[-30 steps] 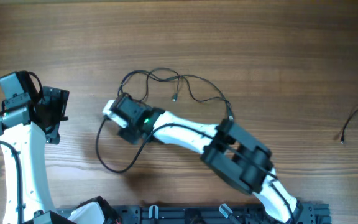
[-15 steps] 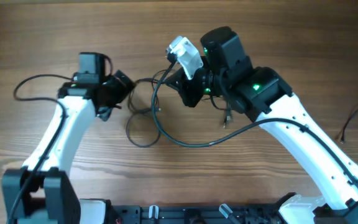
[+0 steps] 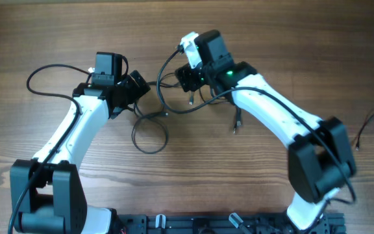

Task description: Untangle cables

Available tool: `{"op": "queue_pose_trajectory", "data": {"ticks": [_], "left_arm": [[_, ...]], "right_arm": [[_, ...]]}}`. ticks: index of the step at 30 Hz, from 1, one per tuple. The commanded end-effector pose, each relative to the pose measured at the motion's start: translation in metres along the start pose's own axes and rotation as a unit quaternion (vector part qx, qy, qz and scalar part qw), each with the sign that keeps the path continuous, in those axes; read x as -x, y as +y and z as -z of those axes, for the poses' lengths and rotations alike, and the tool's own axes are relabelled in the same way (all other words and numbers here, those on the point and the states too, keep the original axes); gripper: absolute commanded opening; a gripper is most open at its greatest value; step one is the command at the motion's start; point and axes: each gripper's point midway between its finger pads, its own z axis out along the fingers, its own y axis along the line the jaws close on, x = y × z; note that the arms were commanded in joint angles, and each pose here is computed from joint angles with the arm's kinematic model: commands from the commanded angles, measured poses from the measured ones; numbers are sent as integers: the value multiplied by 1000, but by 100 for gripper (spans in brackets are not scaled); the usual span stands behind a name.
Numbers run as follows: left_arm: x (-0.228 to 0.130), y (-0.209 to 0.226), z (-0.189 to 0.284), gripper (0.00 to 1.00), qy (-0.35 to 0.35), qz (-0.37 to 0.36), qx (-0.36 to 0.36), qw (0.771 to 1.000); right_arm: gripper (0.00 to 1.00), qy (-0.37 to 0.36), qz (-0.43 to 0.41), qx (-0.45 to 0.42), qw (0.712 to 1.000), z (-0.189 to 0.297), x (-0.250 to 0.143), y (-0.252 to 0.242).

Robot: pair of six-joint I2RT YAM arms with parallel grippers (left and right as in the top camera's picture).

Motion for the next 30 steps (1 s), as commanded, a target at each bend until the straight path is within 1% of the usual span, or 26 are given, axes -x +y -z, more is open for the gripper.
{"op": "queue_pose_trajectory", "data": {"ticks": [1, 2, 6, 8, 9, 11, 12, 13, 15, 16, 17, 19, 21, 23, 24, 27, 28, 30], "left_arm": [[2, 0, 0, 100, -4, -22, 7, 1000], [2, 1, 0, 100, -2, -21, 7, 1000], [1, 0, 0, 100, -1, -21, 6, 1000], [1, 0, 0, 100, -1, -21, 6, 1000], [1, 0, 0, 100, -1, -21, 6, 1000], [1, 0, 0, 100, -1, -21, 6, 1000], [0, -1, 0, 100, 1, -21, 3, 1000], [-3, -4, 0, 100, 11, -21, -8, 1000], [-11, -13, 1, 100, 34, -20, -34, 999], [-17, -19, 2, 100, 50, -15, -51, 997], [-23, -25, 3, 100, 69, 17, -67, 995], [-26, -29, 4, 100, 85, 77, -74, 991], [-28, -30, 4, 100, 92, 128, -70, 985], [-31, -36, 4, 100, 95, 171, -70, 978], [-33, -41, 4, 100, 96, 178, -74, 976], [-41, -47, 5, 100, 102, 173, -76, 977], [-43, -50, 5, 100, 102, 168, -77, 977], [-44, -52, 4, 100, 100, 165, -77, 978]], "right_arm": [[79, 32, 43, -4, 999, -54, -35, -10], [77, 28, 32, -7, 999, -66, -38, -15], [74, 6, 29, -15, 999, -87, -37, -25], [68, 18, 18, -19, 1000, -98, -50, -35], [62, 30, 16, -16, 999, -102, -60, -36], [26, 49, 15, 15, 999, -104, -71, -25], [15, 58, 13, 39, 998, -103, -76, -15], [5, 64, 8, 41, 997, -103, -79, -13], [4, 80, -49, 38, 995, -92, -75, -13], [4, 84, -91, 33, 992, -82, -69, -15], [4, 77, -118, 46, 989, -65, -55, -11], [4, 54, -117, 97, 987, -29, -28, 8], [4, 35, -113, 103, 988, -6, -10, 12], [4, 33, -148, 109, 982, 14, -1, 16], [4, 46, -147, 136, 979, 25, -5, 27], [4, 69, -155, 137, 976, 38, -14, 29], [4, 61, -154, 136, 977, 47, -8, 27], [4, 13, -113, 139, 984, 79, 16, 28]]}}
